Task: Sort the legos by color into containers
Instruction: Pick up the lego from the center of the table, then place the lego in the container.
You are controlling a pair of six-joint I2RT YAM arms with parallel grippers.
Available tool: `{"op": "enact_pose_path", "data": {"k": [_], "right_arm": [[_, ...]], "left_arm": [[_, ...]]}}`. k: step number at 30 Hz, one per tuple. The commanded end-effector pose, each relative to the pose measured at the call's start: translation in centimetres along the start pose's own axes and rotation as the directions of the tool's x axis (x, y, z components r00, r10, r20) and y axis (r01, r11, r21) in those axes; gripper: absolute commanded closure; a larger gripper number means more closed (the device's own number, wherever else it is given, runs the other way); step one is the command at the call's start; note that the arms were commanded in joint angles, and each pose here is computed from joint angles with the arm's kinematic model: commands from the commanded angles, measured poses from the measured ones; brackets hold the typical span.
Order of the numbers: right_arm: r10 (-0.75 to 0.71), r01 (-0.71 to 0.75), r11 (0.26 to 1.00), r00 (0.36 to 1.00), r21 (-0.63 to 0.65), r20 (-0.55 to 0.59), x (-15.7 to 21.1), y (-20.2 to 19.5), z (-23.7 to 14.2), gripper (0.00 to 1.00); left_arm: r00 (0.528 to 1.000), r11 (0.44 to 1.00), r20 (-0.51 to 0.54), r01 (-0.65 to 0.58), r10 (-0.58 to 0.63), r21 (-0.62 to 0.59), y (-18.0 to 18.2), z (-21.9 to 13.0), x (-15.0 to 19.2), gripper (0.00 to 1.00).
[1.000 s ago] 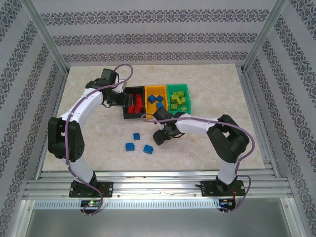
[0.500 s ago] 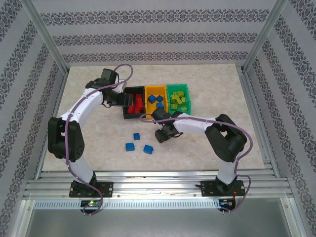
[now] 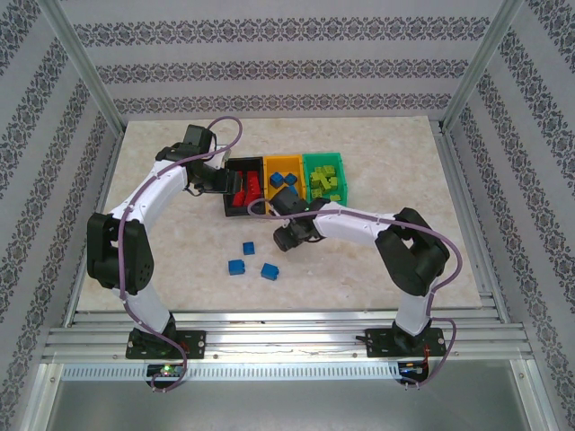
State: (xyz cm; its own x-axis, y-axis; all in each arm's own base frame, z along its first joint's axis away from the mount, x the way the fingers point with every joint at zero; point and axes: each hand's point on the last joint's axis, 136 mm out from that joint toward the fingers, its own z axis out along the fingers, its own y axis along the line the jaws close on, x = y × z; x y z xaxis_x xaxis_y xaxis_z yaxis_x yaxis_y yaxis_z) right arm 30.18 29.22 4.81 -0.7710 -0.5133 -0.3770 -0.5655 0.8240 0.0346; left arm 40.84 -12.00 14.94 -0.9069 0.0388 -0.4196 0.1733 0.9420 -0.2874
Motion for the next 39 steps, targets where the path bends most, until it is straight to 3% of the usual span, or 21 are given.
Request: {"op": "enact_pose_path", "data": {"k": [1, 9, 17, 23, 39], "right_arm": [[0.006, -0.006, 1.000, 0.994, -0.001, 0.108, -4.4, -1.0, -2.8, 0.55], [0.081, -0.076, 0.997, 0.972, -0.030, 0.221, -11.3, -4.0, -5.0, 0.53], [0.090, -0.091, 0.996, 0.970, -0.006, 0.225, -14.1, -6.2, -3.5, 0.47], [0.092, -0.090, 0.996, 0.974, -0.016, 0.207, -13.6, -5.9, -3.0, 0.35], [0.033, -0.029, 0.999, 0.986, -0.023, 0.165, -8.7, -3.2, -4.2, 0.33]], "left_arm": [[1.000, 1.000, -0.012, -0.018, 0.017, -0.024, 0.6, -0.2, 0.3, 0.38], [1.000, 0.999, -0.008, -0.023, 0.023, -0.048, 1.0, -0.4, 0.2, 0.38], [1.000, 0.998, -0.004, -0.026, 0.026, -0.052, 1.0, -0.6, 0.2, 0.38], [1.000, 0.998, 0.005, -0.029, 0.029, -0.054, 1.0, -0.8, 0.1, 0.38], [1.000, 0.998, 0.000, -0.029, 0.029, -0.061, 1.2, -0.7, 0.3, 0.38]]}}
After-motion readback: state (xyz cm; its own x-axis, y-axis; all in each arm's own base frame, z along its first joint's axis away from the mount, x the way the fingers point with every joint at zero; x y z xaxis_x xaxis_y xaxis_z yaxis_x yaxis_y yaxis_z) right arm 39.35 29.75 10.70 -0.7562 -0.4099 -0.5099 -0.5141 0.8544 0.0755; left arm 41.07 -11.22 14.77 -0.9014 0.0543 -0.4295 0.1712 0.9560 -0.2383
